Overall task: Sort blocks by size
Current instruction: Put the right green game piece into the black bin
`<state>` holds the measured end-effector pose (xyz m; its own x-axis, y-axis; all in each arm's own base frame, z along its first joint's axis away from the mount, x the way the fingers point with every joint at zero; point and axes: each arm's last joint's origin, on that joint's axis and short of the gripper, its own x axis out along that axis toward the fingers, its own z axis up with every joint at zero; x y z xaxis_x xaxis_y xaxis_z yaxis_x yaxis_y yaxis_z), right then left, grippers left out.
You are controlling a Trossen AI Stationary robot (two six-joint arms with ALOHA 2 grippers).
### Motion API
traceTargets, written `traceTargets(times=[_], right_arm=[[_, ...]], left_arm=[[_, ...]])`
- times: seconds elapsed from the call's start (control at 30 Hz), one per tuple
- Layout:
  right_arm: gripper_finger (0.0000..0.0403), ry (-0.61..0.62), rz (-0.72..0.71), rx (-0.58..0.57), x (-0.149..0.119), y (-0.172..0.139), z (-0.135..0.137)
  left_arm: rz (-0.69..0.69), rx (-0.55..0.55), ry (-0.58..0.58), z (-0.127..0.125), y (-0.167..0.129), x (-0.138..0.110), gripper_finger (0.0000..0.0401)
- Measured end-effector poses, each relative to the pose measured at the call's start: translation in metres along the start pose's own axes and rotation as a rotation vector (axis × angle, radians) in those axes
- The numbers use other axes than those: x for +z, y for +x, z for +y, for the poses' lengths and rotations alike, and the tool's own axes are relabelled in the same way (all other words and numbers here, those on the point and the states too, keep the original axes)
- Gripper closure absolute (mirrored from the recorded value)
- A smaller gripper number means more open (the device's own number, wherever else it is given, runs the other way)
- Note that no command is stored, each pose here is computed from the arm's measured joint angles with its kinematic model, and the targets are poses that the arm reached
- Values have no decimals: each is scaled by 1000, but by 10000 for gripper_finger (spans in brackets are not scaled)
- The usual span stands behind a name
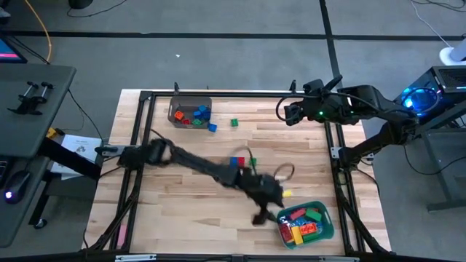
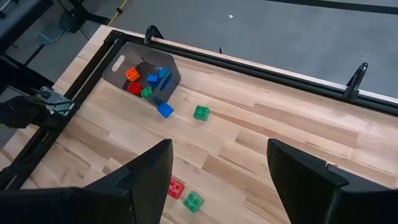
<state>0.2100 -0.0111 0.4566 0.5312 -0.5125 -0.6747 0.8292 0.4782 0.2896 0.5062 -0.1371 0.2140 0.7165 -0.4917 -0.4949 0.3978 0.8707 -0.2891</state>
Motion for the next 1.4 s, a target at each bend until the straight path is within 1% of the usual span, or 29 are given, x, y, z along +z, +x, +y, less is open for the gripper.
traceTargets(times=[0.03, 0.1, 0.17, 0.2, 0.27, 0.33, 0.4, 0.47, 0.53, 0.63, 0.7, 0.77, 0.9, 0.93, 1.0, 1.1, 1.2, 1.23, 1.33, 1.4], right_arm=[[149, 0, 0, 0, 0, 0, 0], [149, -4, -1, 0, 0, 0, 0], [149, -7, -7, -4, 0, 0, 0], [149, -6, -12, -8, 0, 0, 0], [149, 12, -14, -13, 1, 1, -1], [149, 22, -12, -17, 1, 1, -1], [149, 34, -12, -17, 1, 1, -1], [149, 36, -17, -19, 1, 1, -1], [149, 35, -22, -23, 1, 1, -2], [149, 39, -36, -43, 3, 3, -2], [149, 48, -36, -58, 5, 7, -2], [149, 65, -15, -71, 7, 16, 0], [149, 65, 118, -77, 6, 49, 15], [149, 35, 174, -73, 4, 61, 21], [149, -77, 289, -56, -4, 89, 36], [149, -333, 448, -40, -23, 132, 55], [149, -594, 562, -22, -44, 169, 69], [149, -659, 598, -16, -51, 181, 73], [149, -821, 697, 9, -68, 209, 78], [149, -870, 737, 45, -75, 223, 80]], left_arm=[[45, 16, 19, 2, -19, 9, 134], [132, 48, 62, 9, -52, 18, 139], [207, 75, 58, 22, -77, 12, 144], [206, 86, 47, 28, -88, 10, 148], [150, 99, 10, 38, -115, 4, 154], [7, 93, -21, 43, -147, 2, 159], [-113, 111, -51, 44, -174, -14, 163], [-201, 122, -102, 44, -190, -36, 164], [-254, 132, -154, 43, -203, -63, 164], [-392, 156, -189, 37, -225, -83, 165], [-403, 172, -232, 35, -229, -101, 165], [-357, 174, -282, 34, -230, -122, 165], [-433, 150, -269, 26, -244, -129, 165], [-439, 155, -271, 25, -245, -132, 165], [-462, 158, -286, 26, -249, -136, 165], [-589, 138, -281, 23, -266, -122, 165], [-633, 146, -298, 23, -277, -119, 165], [-646, 147, -314, 23, -281, -118, 165], [-727, 134, -336, 19, -295, -111, 165], [-753, 148, -347, 17, -302, -110, 165]])
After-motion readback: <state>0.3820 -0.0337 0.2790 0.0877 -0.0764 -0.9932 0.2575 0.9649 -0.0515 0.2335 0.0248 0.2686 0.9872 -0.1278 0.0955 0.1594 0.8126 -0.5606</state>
